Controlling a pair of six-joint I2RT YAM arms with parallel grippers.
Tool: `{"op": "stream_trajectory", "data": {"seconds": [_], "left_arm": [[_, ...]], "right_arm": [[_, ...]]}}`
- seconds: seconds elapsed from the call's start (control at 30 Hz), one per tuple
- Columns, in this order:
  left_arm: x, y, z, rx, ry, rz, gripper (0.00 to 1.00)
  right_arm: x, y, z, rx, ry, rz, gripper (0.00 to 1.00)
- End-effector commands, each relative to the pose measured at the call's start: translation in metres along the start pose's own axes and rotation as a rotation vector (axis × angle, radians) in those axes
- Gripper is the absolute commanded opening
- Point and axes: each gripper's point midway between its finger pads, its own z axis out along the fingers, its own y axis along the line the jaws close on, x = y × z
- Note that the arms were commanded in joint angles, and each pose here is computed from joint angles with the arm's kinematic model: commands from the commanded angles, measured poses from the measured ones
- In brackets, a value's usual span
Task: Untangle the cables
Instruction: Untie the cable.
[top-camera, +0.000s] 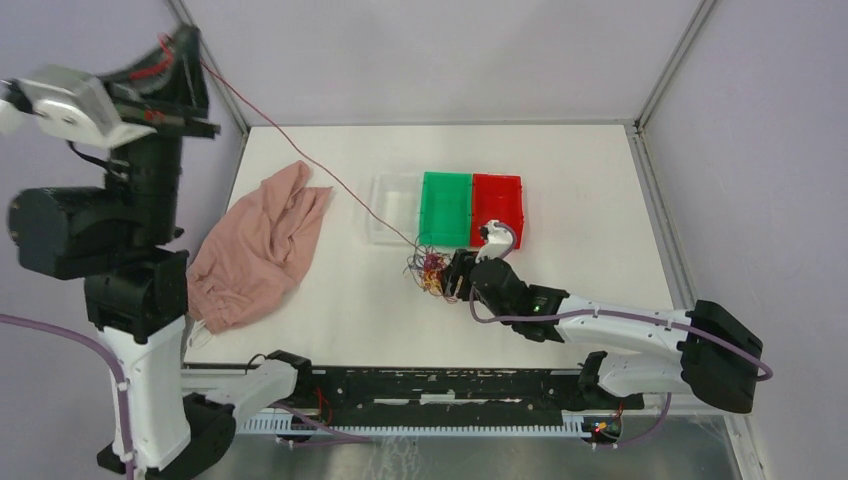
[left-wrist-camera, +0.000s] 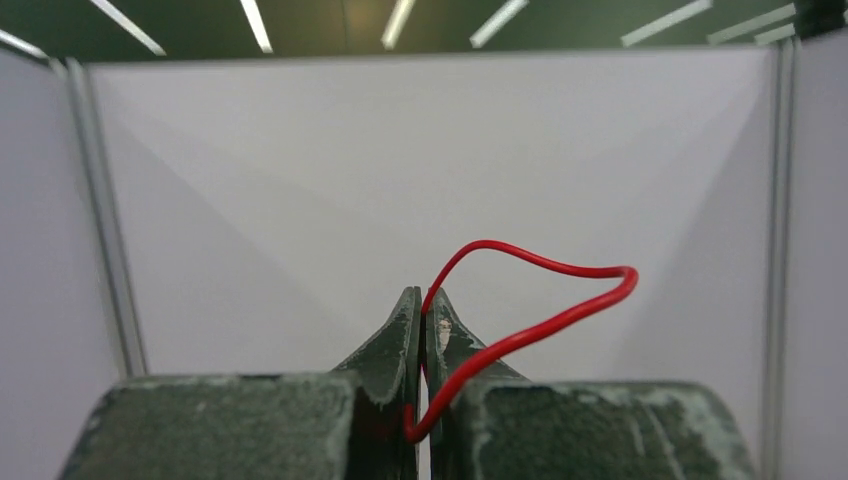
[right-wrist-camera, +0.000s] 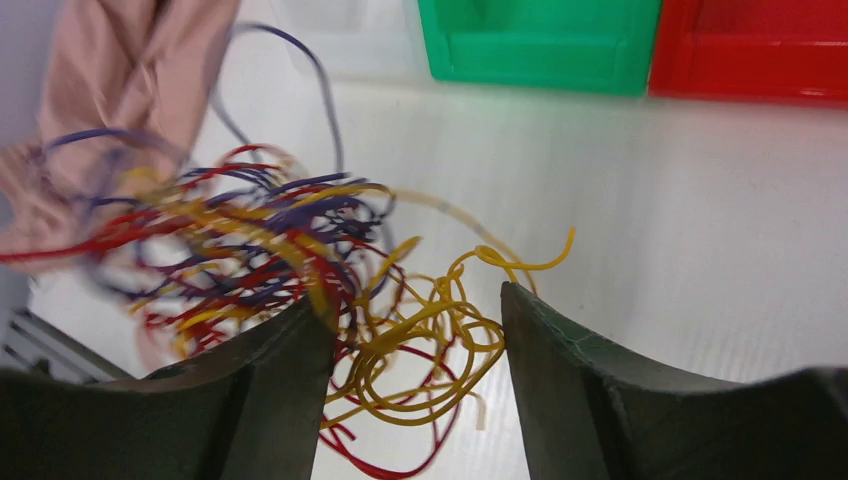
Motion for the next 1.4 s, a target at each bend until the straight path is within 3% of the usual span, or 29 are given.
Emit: {"op": "stream_trajectory", "data": {"seconds": [0.0, 0.17, 0.37, 0.4, 0.5, 0.57, 0.73, 0.9, 1.13, 1.37], "left_arm": [[0.107, -0.051, -0.059, 0.193, 0.287, -0.171, 0.03], [0.258, -0.085, -0.171, 0.34, 0.711, -0.153, 0.03], [0.338, -0.09, -0.275, 0.477, 0.965, -0.022, 0.08], [0.345, -0.09, -0.286, 0.494, 0.997, -0.009, 0.12], [0.365, -0.095, -0.323, 0.578, 1.104, 0.006, 0.52], [0.376, -0.107, -0.35, 0.69, 1.175, -0.013, 0.69], [0.395, -0.136, -0.384, 0.91, 1.25, -0.124, 0.82], [0.405, -0.162, -0.378, 1.008, 1.241, -0.281, 0.82], [0.432, -0.198, -0.381, 1.091, 1.27, -0.425, 0.71], [0.467, -0.201, -0.402, 1.231, 1.244, -0.293, 0.6]], "right_arm": [[0.009, 0.02, -0.012, -0.169, 0.079, -0.12, 0.64], [0.009, 0.039, -0.02, -0.249, 0.142, -0.221, 0.55], [0.027, 0.02, -0.019, -0.203, 0.204, -0.286, 0.53], [0.031, 0.019, -0.017, -0.204, 0.221, -0.298, 0.55], [0.043, 0.022, -0.009, -0.206, 0.274, -0.323, 0.61], [0.05, 0.025, -0.003, -0.198, 0.306, -0.336, 0.61], [0.061, 0.028, 0.012, -0.184, 0.341, -0.348, 0.56], [0.062, 0.029, 0.02, -0.197, 0.329, -0.305, 0.44], [0.062, 0.037, 0.023, -0.264, 0.329, -0.252, 0.14], [0.057, 0.036, 0.016, -0.294, 0.331, -0.195, 0.02]]}}
